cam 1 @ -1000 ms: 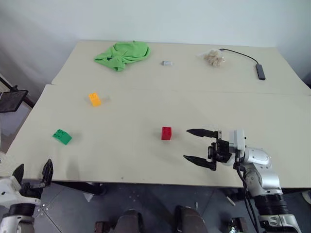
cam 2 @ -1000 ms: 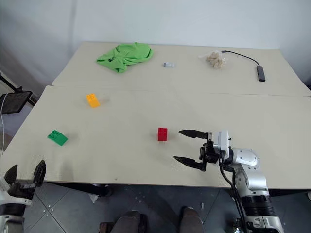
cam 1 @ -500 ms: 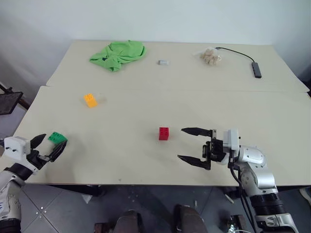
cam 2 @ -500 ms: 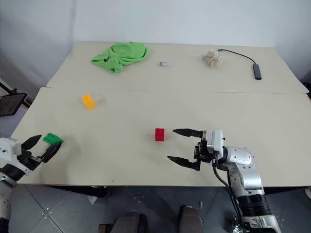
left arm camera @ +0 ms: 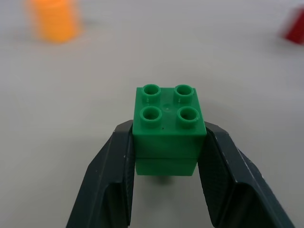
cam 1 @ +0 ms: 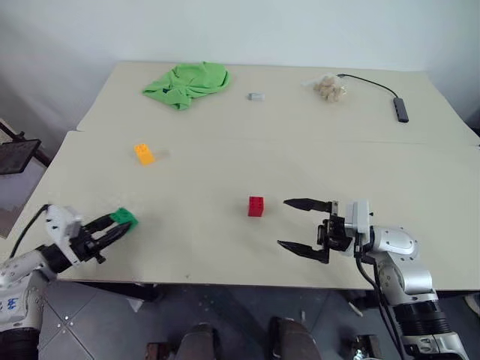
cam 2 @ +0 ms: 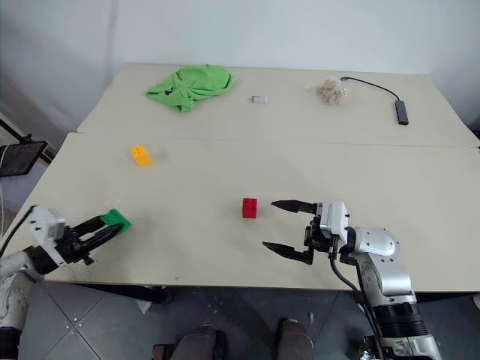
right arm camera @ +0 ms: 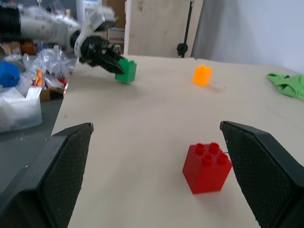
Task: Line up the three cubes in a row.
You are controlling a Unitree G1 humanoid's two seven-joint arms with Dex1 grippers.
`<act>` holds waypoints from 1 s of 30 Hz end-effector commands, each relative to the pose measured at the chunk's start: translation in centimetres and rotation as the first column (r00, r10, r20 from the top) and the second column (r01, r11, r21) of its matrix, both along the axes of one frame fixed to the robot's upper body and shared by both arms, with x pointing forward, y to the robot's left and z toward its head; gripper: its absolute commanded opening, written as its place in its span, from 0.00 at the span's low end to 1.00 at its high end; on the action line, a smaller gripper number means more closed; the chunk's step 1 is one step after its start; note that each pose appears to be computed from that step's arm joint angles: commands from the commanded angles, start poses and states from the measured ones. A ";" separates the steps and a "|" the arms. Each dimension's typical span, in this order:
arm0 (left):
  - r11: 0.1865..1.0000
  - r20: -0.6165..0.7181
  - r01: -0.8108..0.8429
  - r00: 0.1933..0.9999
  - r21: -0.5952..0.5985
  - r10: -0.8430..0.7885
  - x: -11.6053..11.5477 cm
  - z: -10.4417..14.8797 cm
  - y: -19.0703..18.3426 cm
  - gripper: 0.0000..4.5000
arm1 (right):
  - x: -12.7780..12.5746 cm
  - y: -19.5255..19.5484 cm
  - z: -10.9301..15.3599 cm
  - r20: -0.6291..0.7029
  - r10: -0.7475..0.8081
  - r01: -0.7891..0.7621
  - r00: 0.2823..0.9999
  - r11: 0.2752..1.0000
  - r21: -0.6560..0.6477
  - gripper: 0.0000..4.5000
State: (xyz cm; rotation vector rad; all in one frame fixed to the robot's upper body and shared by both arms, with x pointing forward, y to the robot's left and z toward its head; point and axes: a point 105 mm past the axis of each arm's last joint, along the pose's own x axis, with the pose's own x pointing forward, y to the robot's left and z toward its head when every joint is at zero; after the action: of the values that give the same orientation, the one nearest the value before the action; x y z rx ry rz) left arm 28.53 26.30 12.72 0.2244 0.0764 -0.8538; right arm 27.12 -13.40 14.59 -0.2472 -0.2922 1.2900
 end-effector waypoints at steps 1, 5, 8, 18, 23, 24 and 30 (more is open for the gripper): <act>0.964 0.040 0.237 0.969 0.121 -0.243 1.6 1.1 -4.2 0.33 | 0.1 -1.8 0.4 0.037 -0.067 0.067 0.997 0.998 -0.014 1.00; 0.890 -0.002 0.380 0.920 0.251 -0.392 4.2 -0.2 -6.7 0.33 | 0.0 -2.2 0.4 0.040 -0.096 0.097 0.995 0.995 -0.018 1.00; 0.864 0.004 0.419 0.899 0.279 -0.438 6.2 0.0 -8.2 0.33 | -0.3 -2.0 0.4 0.044 -0.105 0.106 0.993 0.994 -0.011 1.00; 0.800 -0.017 0.541 0.831 0.261 -0.556 7.6 -0.1 -11.6 0.33 | -1.1 -1.4 0.1 0.032 -0.137 0.137 0.990 0.991 0.013 1.00; 0.848 0.052 0.482 0.862 0.221 -0.504 8.3 1.1 -11.1 0.61 | -1.0 -1.2 0.1 0.026 -0.134 0.133 0.991 0.991 0.021 1.00; 0.860 0.072 0.466 0.870 0.206 -0.488 8.5 1.5 -10.9 0.68 | -1.0 -1.1 0.1 0.025 -0.132 0.132 0.991 0.991 0.022 1.00; 0.944 0.139 0.297 0.938 0.145 -0.317 4.9 1.5 -4.7 0.87 | -0.6 -0.5 1.0 0.029 -0.120 0.117 0.992 0.990 0.077 1.00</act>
State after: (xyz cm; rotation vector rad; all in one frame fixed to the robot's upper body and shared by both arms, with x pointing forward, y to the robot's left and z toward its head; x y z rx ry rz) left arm 34.27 20.19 13.13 0.4427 -0.0144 -1.2042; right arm 26.65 -13.97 14.34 -0.2259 -0.2930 1.1621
